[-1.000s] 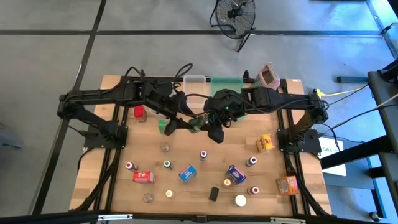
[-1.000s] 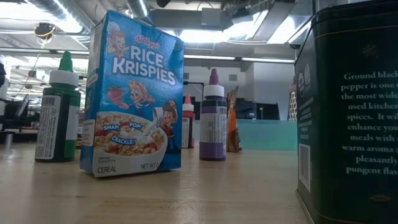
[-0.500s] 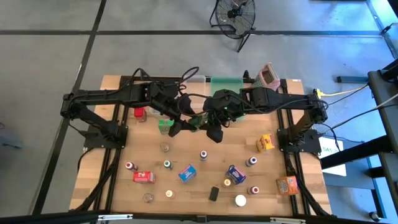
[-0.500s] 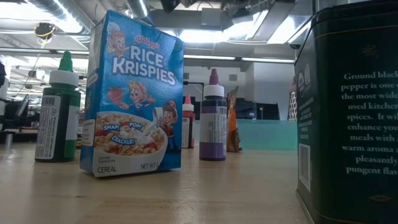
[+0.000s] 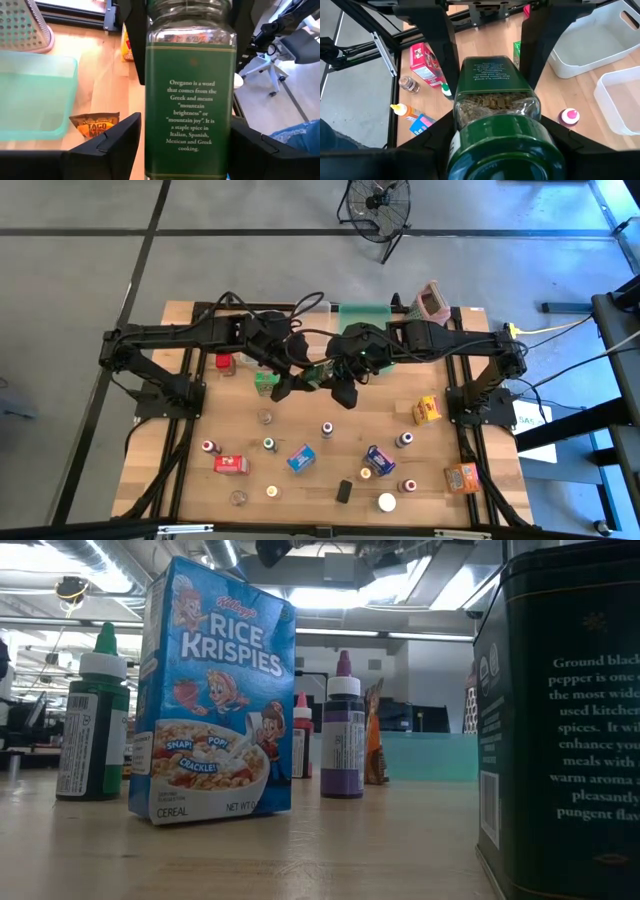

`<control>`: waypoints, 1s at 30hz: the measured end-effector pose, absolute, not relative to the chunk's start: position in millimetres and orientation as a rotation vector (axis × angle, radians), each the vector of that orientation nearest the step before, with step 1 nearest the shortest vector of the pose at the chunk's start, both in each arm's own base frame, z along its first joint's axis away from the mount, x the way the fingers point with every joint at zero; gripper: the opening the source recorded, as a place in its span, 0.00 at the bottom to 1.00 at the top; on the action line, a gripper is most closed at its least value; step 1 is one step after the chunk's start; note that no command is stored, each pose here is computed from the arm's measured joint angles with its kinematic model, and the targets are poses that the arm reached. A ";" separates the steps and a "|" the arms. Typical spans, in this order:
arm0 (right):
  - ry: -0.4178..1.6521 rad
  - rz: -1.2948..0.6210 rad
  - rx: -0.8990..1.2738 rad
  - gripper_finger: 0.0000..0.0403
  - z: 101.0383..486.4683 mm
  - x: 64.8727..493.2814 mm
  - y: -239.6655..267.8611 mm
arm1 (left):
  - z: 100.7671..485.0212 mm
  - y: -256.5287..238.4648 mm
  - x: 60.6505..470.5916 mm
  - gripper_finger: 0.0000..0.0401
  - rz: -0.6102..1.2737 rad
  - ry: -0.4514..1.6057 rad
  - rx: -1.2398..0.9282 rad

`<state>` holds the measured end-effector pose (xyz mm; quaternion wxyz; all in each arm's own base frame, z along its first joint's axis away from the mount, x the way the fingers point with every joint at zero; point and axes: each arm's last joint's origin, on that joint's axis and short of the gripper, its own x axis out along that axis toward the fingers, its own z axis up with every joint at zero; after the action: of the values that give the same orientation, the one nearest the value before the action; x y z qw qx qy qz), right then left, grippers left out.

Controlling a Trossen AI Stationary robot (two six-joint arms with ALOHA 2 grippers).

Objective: Pick & Place Kitchen Items
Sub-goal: Put the green seasoning bottle into the gray bin

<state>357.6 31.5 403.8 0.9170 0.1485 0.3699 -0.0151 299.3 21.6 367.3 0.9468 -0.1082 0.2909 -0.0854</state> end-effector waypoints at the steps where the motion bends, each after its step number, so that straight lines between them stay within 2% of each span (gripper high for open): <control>1: 0.761 -0.031 0.306 0.50 403.7 357.7 31.5 | 367.3 21.6 299.3 0.57 -0.175 0.592 -0.216; 5: 0.765 -0.025 0.309 0.50 403.5 357.5 31.6 | 367.4 21.6 299.4 0.48 -0.178 0.589 -0.207; 18: 0.749 -0.075 0.292 0.67 404.9 356.7 30.4 | 368.2 22.8 296.8 0.48 -0.133 0.593 -0.169; 25: 0.729 -0.062 0.216 0.68 417.3 342.7 23.1 | 378.7 24.7 282.5 0.48 -0.053 0.574 -0.170; 30: 0.679 -0.199 0.190 0.68 432.6 324.1 12.9 | 383.5 27.2 267.8 0.48 0.082 0.598 -0.140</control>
<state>324.1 12.9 432.6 0.9337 0.0929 0.3318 -0.0972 267.8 27.2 383.5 0.9524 -0.0690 0.2942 0.0404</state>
